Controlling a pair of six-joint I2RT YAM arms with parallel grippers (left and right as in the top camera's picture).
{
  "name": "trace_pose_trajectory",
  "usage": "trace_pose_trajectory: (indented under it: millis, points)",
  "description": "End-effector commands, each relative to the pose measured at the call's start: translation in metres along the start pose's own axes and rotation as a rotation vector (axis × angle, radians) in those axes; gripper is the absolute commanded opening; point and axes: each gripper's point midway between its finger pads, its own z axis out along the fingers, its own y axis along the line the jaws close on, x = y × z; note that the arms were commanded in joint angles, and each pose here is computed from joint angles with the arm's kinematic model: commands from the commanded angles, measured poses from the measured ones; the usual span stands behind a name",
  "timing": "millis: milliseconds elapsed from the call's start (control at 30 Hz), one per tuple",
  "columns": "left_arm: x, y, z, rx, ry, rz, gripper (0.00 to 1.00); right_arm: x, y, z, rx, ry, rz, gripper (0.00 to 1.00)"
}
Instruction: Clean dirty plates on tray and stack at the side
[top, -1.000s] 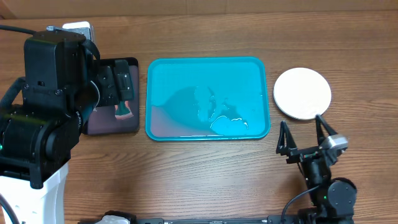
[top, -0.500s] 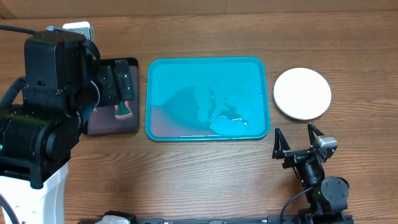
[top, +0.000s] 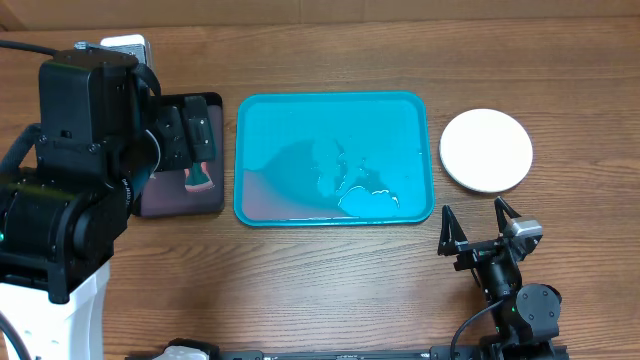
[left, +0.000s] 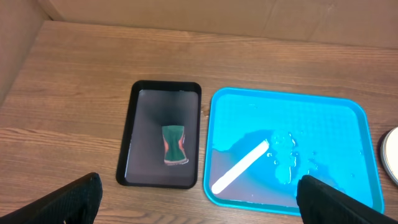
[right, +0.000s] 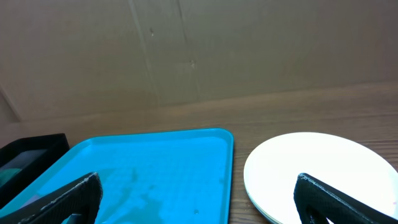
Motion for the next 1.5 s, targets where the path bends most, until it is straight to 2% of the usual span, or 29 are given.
trace_pose_trajectory:
  millis: [0, 233, 433, 533, 633, 967, 1200, 1467]
  points:
    - [-0.002, 0.002, 0.001, -0.008, -0.005, 0.007, 1.0, 0.002, 0.0, 0.0, -0.005, -0.004, -0.005, 1.0]
    - [-0.004, 0.013, -0.014, -0.047, -0.053, 0.046, 1.0, 0.002, 0.0, 0.0, -0.005, -0.004, -0.005, 1.0]
    - [-0.013, 0.015, -0.041, 0.01, -0.251, 0.039, 1.0, 0.002, 0.0, 0.0, -0.005, -0.004, -0.005, 1.0]
    - [-0.003, 0.017, -0.043, 0.052, -0.341, 0.009, 1.0, 0.002, 0.0, 0.0, -0.005, -0.003, -0.005, 1.0]
    - [0.017, 0.018, -0.034, 0.094, -0.413, -0.003, 1.0, 0.002, 0.0, 0.0, -0.005, -0.004, -0.005, 1.0]
    - [0.114, 0.011, 0.026, 0.22, -0.532, 0.025, 1.0, 0.002, 0.0, 0.0, -0.005, -0.004, -0.005, 1.0]
    - [0.17, 0.013, 0.077, 0.235, -0.514, -0.017, 1.0, 0.002, 0.0, 0.0, -0.005, -0.004, -0.005, 1.0]
    - [0.216, 0.017, 0.115, 0.229, -0.488, -0.016, 1.0, 0.002, 0.0, 0.0, -0.005, -0.003, -0.005, 1.0]
